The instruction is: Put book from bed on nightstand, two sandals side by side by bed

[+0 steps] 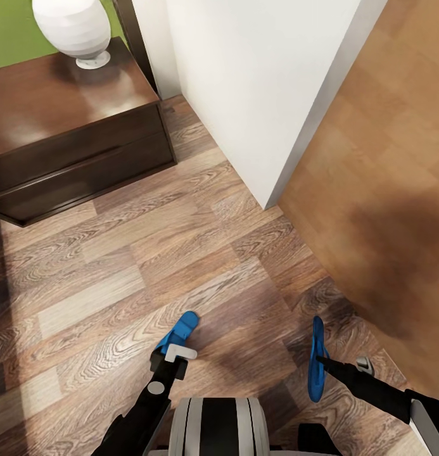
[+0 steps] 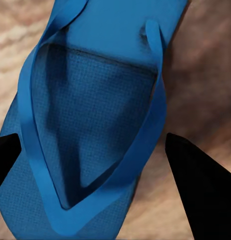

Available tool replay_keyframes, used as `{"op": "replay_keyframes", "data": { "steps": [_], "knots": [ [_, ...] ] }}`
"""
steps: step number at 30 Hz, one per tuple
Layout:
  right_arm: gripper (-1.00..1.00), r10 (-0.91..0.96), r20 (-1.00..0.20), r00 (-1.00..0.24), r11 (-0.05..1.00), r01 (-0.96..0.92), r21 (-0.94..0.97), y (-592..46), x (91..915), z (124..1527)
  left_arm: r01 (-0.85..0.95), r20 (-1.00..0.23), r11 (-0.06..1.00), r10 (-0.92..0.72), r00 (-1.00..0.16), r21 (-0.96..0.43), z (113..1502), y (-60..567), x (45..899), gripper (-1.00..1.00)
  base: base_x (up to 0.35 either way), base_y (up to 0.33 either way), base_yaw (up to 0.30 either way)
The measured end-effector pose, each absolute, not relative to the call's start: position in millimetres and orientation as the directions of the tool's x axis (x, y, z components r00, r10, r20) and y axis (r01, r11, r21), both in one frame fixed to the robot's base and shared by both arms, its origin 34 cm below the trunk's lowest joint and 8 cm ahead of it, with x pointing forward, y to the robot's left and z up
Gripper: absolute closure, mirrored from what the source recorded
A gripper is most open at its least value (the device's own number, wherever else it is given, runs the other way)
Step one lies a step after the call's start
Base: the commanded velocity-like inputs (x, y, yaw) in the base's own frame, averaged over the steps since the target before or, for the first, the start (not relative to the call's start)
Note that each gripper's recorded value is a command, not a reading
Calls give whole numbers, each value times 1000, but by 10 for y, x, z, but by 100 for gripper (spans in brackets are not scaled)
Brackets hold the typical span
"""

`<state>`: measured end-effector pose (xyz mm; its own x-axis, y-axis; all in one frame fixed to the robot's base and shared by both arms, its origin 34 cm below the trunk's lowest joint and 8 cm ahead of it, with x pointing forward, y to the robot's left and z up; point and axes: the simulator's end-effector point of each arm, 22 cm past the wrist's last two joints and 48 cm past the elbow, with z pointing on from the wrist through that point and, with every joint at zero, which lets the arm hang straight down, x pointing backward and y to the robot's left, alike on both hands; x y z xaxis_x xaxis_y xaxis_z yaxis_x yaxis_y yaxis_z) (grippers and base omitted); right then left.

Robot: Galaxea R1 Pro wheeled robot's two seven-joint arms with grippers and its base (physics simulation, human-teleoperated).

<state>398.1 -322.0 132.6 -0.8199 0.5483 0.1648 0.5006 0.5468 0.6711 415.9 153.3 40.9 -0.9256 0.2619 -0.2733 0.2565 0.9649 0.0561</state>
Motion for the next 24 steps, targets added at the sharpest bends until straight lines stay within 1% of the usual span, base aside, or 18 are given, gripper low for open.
{"op": "replay_keyframes", "data": {
  "steps": [14, 24],
  "knots": [
    [100, 549, 164, -820, 547, 501, 671, -3221, 3982, 1326, 257, -273, 965, 262, -926, 56, 409, 1531, 4158, 100, 0, 0, 0],
    [100, 550, 145, -823, 546, 485, 684, -3221, 4071, 1412, 257, -295, 964, 264, -918, 63, 499, 1523, 4266, 100, 0, 0, 0]
  ]
}}
